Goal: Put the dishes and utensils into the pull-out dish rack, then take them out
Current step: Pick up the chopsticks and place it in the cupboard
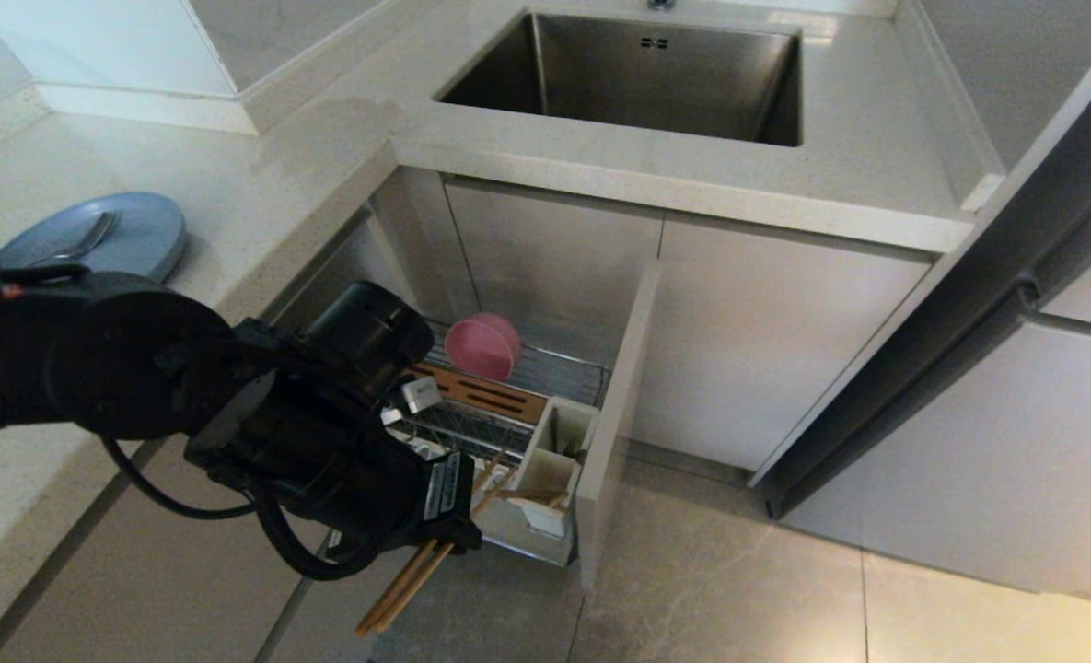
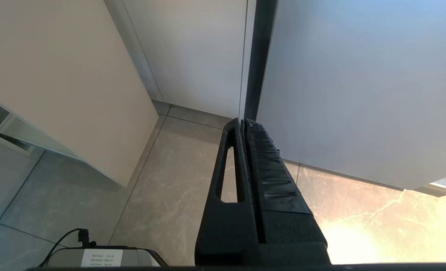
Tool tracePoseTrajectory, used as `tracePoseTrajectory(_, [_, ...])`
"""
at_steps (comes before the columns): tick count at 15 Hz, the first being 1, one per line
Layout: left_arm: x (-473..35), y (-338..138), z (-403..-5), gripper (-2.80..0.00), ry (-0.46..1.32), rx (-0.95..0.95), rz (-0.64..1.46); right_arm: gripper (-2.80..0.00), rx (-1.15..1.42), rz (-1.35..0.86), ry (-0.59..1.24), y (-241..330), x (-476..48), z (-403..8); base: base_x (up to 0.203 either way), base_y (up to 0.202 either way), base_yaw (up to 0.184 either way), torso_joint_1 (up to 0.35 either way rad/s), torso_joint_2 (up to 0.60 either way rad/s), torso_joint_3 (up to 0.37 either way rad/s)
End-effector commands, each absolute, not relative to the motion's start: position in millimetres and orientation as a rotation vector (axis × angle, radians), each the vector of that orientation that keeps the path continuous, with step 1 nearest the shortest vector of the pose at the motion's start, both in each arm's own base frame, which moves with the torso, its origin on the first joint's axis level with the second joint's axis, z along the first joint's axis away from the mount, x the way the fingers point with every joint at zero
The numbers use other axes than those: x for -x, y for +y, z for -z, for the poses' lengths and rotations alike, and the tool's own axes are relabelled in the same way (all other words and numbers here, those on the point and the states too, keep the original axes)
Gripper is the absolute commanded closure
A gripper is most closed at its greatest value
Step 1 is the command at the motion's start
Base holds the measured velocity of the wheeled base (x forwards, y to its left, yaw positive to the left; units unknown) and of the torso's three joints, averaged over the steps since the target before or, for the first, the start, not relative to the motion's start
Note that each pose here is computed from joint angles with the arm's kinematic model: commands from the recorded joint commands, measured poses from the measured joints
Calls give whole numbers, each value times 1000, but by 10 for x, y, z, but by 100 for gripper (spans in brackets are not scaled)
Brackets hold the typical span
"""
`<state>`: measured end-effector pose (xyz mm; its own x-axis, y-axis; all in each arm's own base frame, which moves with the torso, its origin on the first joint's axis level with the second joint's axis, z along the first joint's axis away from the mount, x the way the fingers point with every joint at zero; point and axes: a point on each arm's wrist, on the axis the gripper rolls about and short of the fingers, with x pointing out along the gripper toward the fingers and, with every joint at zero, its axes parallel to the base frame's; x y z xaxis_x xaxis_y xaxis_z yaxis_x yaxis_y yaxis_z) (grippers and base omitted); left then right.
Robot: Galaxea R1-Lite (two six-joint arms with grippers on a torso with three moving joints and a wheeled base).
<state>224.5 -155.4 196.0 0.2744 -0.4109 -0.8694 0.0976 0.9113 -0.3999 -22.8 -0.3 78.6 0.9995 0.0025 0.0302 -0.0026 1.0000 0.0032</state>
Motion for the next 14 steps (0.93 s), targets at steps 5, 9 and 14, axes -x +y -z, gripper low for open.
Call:
tracePoseTrajectory(5, [-2372,-1605,-1737,0,1361,321,361,0,-3,-3,-22,-3,221,-761,0,0,0,0,0,0])
tracePoseTrajectory(9, [-2469,-1660,-1610,0,1386,323,357,0,-3,-3,-23,-3,223,-765,0,0,0,0,0,0])
tracePoseTrajectory(14, [-2624,-1695,-1407,0,1402,328,331,0,-3,-3,-23,-3,223,-765,0,0,0,0,0,0])
